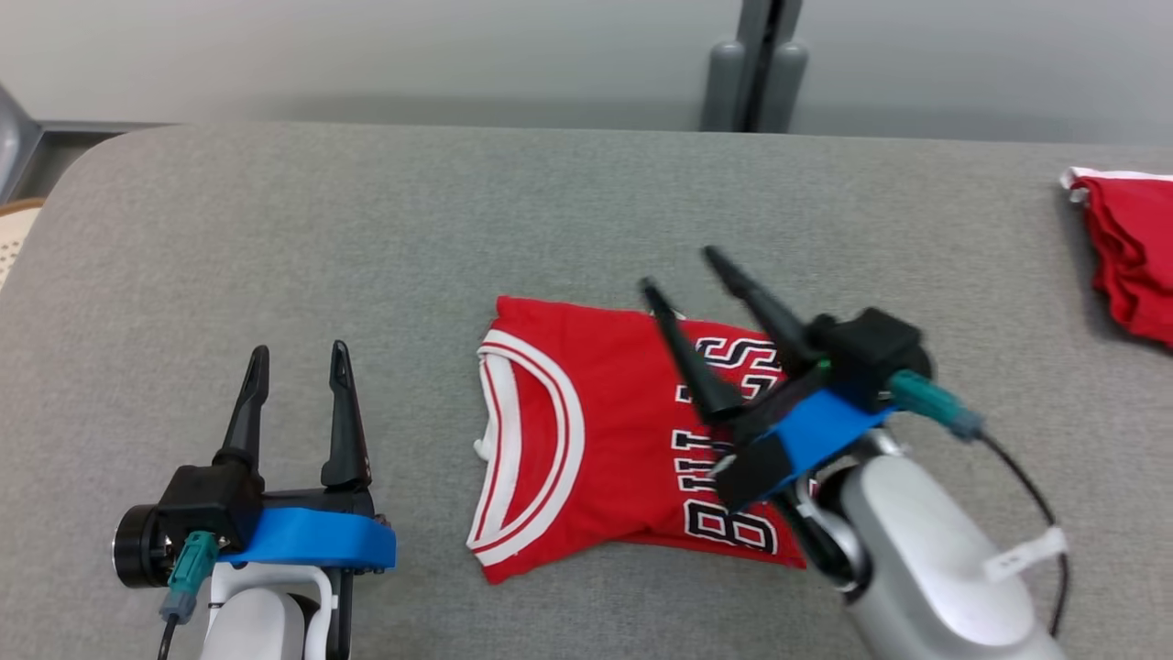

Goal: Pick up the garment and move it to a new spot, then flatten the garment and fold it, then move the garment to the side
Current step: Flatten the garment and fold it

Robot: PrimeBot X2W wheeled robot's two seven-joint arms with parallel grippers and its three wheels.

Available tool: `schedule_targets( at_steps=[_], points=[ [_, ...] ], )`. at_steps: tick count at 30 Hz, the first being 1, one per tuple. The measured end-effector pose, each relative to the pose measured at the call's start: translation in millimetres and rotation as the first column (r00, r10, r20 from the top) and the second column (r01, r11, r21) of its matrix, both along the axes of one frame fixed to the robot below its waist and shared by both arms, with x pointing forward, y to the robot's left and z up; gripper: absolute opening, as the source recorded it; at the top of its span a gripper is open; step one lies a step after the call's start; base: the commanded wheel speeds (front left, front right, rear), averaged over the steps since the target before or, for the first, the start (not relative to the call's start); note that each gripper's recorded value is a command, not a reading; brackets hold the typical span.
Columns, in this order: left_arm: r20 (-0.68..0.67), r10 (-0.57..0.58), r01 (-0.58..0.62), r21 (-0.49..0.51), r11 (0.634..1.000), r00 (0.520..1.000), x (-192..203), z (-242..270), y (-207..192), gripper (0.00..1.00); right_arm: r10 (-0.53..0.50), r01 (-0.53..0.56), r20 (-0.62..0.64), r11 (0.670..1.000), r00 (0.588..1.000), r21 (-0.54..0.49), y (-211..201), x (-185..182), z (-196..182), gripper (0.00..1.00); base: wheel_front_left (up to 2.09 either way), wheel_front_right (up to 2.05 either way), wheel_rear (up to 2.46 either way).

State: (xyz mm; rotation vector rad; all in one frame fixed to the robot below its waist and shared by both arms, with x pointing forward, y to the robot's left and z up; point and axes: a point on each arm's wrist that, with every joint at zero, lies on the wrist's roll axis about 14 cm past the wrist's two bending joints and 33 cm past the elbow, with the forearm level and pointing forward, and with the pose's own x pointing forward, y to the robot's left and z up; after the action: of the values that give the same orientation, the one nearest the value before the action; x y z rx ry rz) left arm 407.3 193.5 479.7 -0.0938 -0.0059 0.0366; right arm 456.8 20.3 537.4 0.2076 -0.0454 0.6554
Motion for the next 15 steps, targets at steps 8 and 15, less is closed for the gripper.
schedule_targets(
  at_steps=[8,15],
  points=[
    [0.005,-0.047,0.047,-0.003,0.999,0.999,1.8,0.7,-16.0,1.0,-0.269,0.271,0.077,0.962,0.96,-0.018,-101.3,3.1,7.2,1.0,0.0,0.0,0.0],
    [0.011,-0.073,0.073,-0.002,0.997,0.997,-0.2,2.4,-24.6,1.0,-0.427,0.43,0.084,0.902,0.901,-0.029,-161.9,-16.8,2.0,1.0,0.0,0.0,0.0]
  ],
)
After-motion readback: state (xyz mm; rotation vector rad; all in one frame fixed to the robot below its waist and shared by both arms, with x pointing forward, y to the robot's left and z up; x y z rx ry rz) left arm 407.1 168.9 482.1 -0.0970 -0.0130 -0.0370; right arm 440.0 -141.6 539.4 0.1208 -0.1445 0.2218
